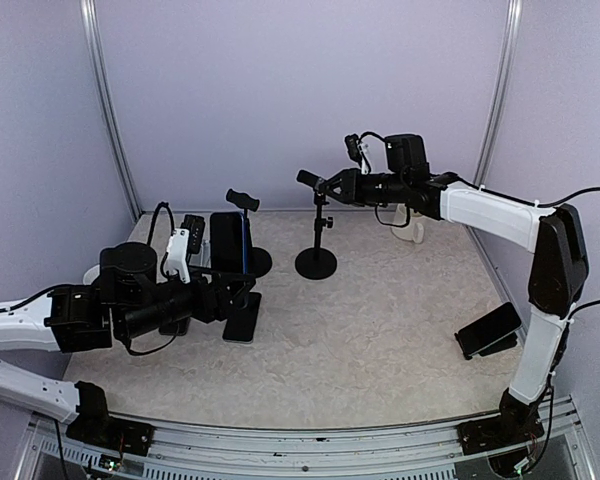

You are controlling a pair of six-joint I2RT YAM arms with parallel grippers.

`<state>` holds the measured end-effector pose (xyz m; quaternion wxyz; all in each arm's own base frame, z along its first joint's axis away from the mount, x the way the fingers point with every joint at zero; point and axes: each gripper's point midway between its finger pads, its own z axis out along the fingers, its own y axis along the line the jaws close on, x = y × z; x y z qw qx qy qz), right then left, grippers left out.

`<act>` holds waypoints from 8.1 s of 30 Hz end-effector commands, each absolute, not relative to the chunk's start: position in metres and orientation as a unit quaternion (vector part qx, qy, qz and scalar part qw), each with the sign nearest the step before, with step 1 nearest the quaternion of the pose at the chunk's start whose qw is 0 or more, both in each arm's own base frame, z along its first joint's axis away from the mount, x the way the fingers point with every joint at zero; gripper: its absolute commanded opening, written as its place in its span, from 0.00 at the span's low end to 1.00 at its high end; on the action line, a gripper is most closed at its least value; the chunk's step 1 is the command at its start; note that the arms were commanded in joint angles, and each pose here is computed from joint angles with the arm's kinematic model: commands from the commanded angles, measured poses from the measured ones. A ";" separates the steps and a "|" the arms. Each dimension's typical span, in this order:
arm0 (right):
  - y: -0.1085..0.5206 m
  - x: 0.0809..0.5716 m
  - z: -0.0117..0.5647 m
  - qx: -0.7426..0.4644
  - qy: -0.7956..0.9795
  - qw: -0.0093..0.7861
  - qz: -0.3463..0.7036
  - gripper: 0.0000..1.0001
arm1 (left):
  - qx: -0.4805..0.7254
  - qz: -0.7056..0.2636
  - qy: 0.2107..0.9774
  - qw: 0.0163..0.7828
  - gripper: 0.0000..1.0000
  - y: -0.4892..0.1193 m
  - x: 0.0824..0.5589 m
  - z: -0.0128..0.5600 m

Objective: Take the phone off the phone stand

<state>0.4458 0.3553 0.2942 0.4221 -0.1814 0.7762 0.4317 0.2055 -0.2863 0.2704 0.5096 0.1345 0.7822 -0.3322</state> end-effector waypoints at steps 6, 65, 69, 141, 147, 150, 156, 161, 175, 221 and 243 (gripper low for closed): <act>0.345 0.450 0.340 -0.189 0.734 0.482 0.440 0.58 | 0.126 -0.324 0.782 0.518 0.37 -0.293 0.214 0.276; 0.198 0.310 0.304 -0.150 0.770 0.484 0.388 1.00 | 0.065 -0.143 0.941 0.300 0.47 -0.421 0.301 0.056; 0.197 0.310 0.299 -0.148 0.771 0.481 0.390 1.00 | 0.045 -0.143 0.944 0.295 0.48 -0.425 0.304 0.050; -0.007 0.227 0.215 0.247 0.879 0.389 0.123 1.00 | 0.063 -0.150 0.919 0.358 0.99 -0.423 0.308 0.092; -0.031 0.202 0.177 0.356 0.888 0.286 0.051 1.00 | 0.054 -0.156 0.919 0.358 0.99 -0.418 0.311 0.092; -0.037 0.198 0.170 0.387 0.881 0.269 0.037 1.00 | 0.051 -0.154 0.919 0.359 0.99 -0.416 0.313 0.092; -0.050 0.190 0.157 0.459 0.855 0.242 0.004 1.00 | 0.041 -0.153 0.919 0.361 0.99 -0.408 0.314 0.093; -0.043 0.194 0.137 0.485 0.847 0.218 0.025 1.00 | 0.038 -0.151 0.919 0.361 0.99 -0.406 0.315 0.092; -0.043 0.213 0.113 0.515 0.828 0.218 0.037 1.00 | 0.039 -0.143 0.922 0.358 0.99 -0.402 0.316 0.087; -0.027 0.239 0.038 0.500 0.846 0.185 0.017 1.00 | 0.033 -0.136 0.923 0.359 0.99 -0.388 0.319 0.086; 0.025 0.291 0.028 0.358 0.912 0.181 0.081 0.83 | 0.027 -0.131 0.922 0.364 0.99 -0.378 0.324 0.092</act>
